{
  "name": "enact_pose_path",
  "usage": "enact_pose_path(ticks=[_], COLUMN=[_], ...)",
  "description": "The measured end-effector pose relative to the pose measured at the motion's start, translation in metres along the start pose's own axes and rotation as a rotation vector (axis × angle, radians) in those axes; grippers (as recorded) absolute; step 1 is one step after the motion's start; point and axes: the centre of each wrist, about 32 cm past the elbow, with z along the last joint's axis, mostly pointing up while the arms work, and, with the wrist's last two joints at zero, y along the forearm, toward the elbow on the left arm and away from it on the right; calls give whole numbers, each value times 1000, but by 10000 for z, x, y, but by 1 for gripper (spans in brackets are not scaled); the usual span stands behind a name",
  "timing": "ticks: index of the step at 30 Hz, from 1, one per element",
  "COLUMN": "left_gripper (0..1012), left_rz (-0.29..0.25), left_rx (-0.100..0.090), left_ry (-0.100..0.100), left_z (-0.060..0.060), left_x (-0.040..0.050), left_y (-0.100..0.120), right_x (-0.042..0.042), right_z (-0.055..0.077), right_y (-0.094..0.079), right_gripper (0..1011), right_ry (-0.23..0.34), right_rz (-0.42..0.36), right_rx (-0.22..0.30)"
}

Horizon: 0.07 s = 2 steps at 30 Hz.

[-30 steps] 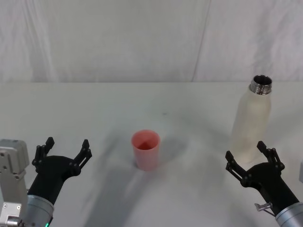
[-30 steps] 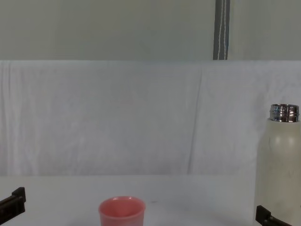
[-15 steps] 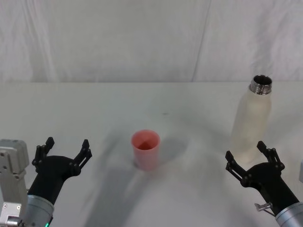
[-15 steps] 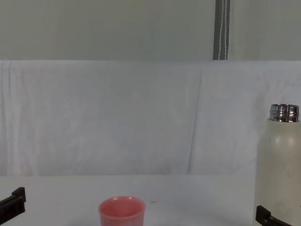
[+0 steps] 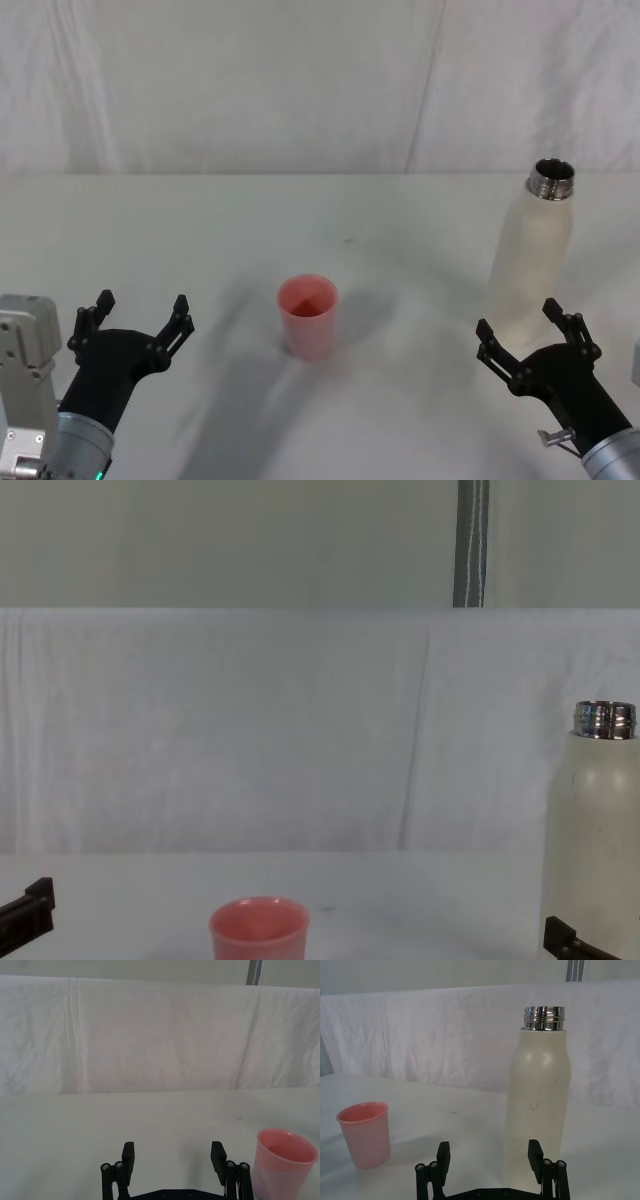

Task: Grasp the thermos with one hand and pour water into the cup lid.

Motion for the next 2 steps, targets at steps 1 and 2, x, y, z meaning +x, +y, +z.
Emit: enact_pose_path(ticks=[1,2], left_gripper=[1001,1001], left_rz=[0,0], left_rx=[0,0], left_ry=[0,0], left_z=[0,0], left_x=[0,0], left_y=[0,0], right_x=[0,0], right_z=[0,0], right_y=[0,0], right_gripper=[1003,1003], right_ry=[0,0], right_rz=[0,0], right_rx=[0,0])
